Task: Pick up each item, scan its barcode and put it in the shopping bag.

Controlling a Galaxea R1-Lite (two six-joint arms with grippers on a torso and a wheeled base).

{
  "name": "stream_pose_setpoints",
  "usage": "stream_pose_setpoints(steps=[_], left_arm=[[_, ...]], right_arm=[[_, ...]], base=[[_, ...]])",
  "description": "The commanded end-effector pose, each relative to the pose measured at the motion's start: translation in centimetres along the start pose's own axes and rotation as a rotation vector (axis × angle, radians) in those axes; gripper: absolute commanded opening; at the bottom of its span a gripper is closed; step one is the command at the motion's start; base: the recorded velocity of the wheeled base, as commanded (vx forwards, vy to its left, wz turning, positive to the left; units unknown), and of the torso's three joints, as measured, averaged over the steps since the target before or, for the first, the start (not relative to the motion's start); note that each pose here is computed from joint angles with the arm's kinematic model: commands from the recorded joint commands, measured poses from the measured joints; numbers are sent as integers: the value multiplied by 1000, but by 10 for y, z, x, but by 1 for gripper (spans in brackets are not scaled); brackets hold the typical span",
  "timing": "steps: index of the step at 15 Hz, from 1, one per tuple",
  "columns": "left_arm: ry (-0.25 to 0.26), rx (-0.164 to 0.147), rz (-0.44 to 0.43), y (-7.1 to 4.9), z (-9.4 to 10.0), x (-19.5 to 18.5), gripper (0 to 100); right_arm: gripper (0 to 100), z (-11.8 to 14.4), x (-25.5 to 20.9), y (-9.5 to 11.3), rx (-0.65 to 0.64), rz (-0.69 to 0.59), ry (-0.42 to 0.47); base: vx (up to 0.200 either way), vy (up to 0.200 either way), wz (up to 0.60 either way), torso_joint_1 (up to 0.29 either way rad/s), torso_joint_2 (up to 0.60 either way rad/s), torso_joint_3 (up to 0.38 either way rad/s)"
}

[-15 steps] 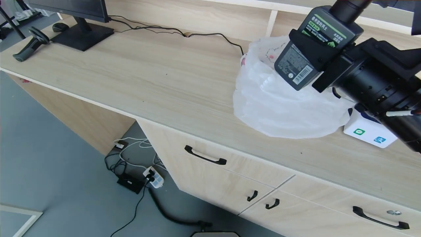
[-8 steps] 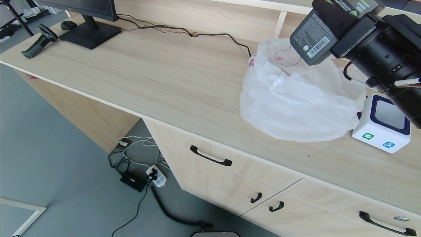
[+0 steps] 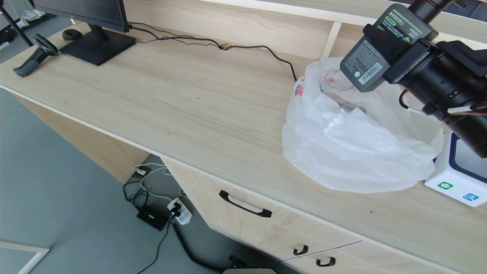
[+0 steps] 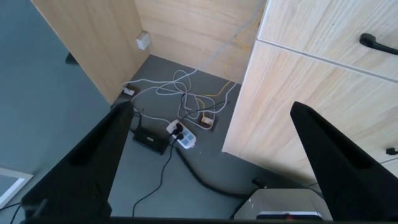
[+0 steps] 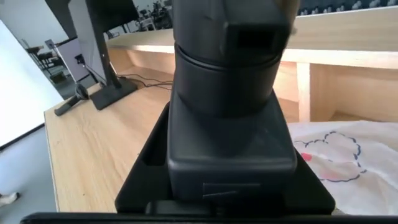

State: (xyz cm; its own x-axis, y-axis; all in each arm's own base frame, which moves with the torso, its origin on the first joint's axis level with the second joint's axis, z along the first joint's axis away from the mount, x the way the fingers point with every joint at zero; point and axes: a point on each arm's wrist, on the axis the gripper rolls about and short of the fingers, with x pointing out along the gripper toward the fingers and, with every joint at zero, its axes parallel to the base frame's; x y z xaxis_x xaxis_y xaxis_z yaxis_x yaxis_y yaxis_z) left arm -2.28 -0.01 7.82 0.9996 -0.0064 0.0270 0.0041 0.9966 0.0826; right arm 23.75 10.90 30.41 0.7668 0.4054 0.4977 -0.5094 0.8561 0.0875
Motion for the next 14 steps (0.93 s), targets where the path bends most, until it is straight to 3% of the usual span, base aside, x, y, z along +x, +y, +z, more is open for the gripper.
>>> stream_pose_setpoints(steps=[1, 4, 8, 14], left_arm=[[1, -1, 0, 0, 0, 0, 100], [-1, -1, 0, 0, 0, 0, 100], [-1, 2, 0, 0, 0, 0, 100], [-2, 2, 0, 0, 0, 0, 100]], right_arm=[[0, -5, -9, -16, -4, -55, 31], [0, -20, -20, -23, 73, -80, 94], [0, -33, -21, -28, 297, -113, 148], [0, -65, -14, -39, 390, -149, 271]], base=[[0, 0, 0, 0, 0, 0], [0, 0, 0, 0, 0, 0], [0, 0, 0, 0, 0, 0], [0, 0, 0, 0, 0, 0]])
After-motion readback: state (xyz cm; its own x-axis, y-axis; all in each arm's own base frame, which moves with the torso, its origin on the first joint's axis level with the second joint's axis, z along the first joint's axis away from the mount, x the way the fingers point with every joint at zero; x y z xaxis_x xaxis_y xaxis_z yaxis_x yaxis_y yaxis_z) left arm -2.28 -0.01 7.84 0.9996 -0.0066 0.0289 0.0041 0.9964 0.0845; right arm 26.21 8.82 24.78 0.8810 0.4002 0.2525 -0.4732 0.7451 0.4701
